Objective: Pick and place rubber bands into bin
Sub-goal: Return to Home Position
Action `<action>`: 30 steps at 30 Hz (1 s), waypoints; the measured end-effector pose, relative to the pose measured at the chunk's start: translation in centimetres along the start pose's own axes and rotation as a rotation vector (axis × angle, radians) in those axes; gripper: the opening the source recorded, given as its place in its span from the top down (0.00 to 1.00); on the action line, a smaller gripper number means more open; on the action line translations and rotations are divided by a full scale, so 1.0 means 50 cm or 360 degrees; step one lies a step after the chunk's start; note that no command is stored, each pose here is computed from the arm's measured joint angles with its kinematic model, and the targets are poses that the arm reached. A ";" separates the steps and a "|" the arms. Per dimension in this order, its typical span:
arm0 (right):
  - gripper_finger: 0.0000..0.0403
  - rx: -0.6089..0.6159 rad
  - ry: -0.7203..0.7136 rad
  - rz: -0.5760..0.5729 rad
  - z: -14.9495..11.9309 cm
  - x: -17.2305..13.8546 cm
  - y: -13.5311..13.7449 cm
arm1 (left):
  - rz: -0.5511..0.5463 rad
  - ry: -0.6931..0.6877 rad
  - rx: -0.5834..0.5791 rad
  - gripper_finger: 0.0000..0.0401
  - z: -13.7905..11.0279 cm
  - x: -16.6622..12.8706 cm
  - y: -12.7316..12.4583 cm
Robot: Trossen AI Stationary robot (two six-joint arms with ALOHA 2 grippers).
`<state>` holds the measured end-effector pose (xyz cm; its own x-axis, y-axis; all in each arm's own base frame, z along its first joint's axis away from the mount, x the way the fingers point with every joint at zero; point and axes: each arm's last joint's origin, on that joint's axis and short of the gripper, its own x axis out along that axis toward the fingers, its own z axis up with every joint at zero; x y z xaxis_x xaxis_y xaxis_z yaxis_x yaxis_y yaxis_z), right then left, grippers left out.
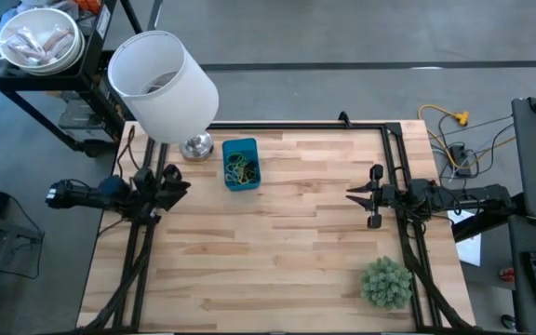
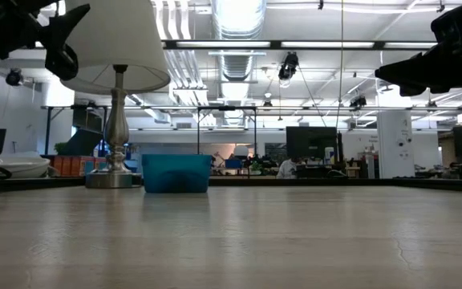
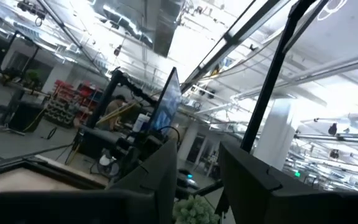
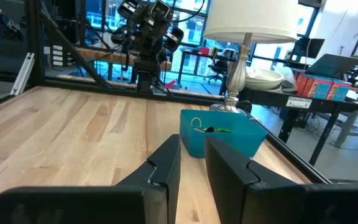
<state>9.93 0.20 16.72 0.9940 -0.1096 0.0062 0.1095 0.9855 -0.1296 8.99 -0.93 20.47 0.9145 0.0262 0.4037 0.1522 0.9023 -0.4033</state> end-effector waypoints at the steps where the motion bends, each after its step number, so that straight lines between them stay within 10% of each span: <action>1: 0.83 -0.0001 0.0001 0.0000 0.000 0.000 0.000 | 0.0001 0.0003 0.0001 0.74 0.000 0.000 0.000; 30: 0.83 -0.0001 0.0001 0.0000 0.000 0.000 0.000 | 0.0040 -0.0006 0.0018 0.74 0.000 0.000 0.005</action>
<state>9.94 0.20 16.72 0.9939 -0.1099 0.0054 0.1097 0.9854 -0.1304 9.05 -0.69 20.39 0.9166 0.0502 0.3966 0.1252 0.9062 -0.4039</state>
